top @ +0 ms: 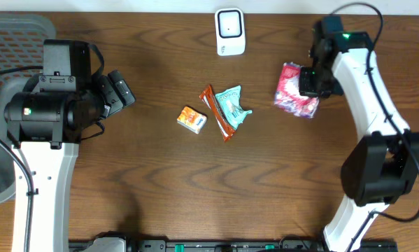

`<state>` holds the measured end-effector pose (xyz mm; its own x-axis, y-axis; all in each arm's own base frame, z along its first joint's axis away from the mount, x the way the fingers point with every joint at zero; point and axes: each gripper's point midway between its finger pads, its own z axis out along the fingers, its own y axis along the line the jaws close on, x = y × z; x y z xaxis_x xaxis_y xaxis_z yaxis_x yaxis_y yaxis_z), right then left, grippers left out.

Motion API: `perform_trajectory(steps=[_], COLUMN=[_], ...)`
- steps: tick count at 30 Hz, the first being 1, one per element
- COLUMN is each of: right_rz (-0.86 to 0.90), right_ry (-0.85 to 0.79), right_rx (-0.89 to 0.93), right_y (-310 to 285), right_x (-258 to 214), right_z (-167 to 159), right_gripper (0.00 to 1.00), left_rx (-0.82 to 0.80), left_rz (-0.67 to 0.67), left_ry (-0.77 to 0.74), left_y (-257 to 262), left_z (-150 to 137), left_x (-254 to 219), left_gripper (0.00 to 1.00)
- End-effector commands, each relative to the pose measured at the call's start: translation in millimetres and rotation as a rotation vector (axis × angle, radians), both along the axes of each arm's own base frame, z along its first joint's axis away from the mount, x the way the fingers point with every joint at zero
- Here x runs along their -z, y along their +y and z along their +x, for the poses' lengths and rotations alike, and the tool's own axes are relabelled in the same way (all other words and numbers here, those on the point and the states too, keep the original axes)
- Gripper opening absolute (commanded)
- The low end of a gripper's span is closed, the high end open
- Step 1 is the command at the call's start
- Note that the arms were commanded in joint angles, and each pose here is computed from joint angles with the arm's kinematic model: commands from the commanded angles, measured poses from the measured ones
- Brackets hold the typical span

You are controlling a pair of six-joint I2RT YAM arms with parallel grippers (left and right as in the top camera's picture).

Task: Scan the item barcode

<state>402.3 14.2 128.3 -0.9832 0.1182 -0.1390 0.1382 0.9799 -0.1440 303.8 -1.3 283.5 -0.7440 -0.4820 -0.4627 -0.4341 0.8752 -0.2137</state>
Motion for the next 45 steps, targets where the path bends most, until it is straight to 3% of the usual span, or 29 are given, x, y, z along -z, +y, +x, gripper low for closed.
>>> perform_trajectory(steps=[1,15,20,24,26,30,32,39,43,45], right_rz=[-0.419,-0.509,-0.448,-0.36,-0.312,-0.19,-0.151,-0.083,-0.078,-0.093], right_ry=[-0.069,0.035,0.04,0.025,0.011,-0.045,-0.077,-0.197,-0.222,-0.206], right_rx=[-0.012,-0.249,-0.297,-0.36,-0.396,-0.452,-0.453,-0.427,-0.425,-0.451], right_y=[-27,45,77,116,138,185,196,203,196,192], right_x=[-38,22,33,40,44,35,23,-39,-52,-51], right_z=[0,-33,-44,-52,-56,-56,-50,-20,-10,-11], right_gripper=[0.01,0.02,0.34,0.36,0.44,0.47,0.61,0.79,0.96,0.97], left_rx=[0.002,0.002,0.002,0.002,0.002,0.002,0.002,0.002,0.002,0.002], left_rz=[0.018,0.018,0.018,0.018,0.018,0.018,0.018,0.018,0.018,0.018], left_ry=[0.004,0.004,0.004,0.005,0.005,0.005,0.004,0.005,0.005,0.004], left_y=[3,3,3,3,3,3,3,3,3,3], left_z=[0,0,0,0,0,0,0,0,0,0], left_x=[0,0,0,0,0,0,0,0,0,0], left_gripper=[0.98,0.98,0.98,0.98,0.98,0.98,0.98,0.98,0.98,0.98])
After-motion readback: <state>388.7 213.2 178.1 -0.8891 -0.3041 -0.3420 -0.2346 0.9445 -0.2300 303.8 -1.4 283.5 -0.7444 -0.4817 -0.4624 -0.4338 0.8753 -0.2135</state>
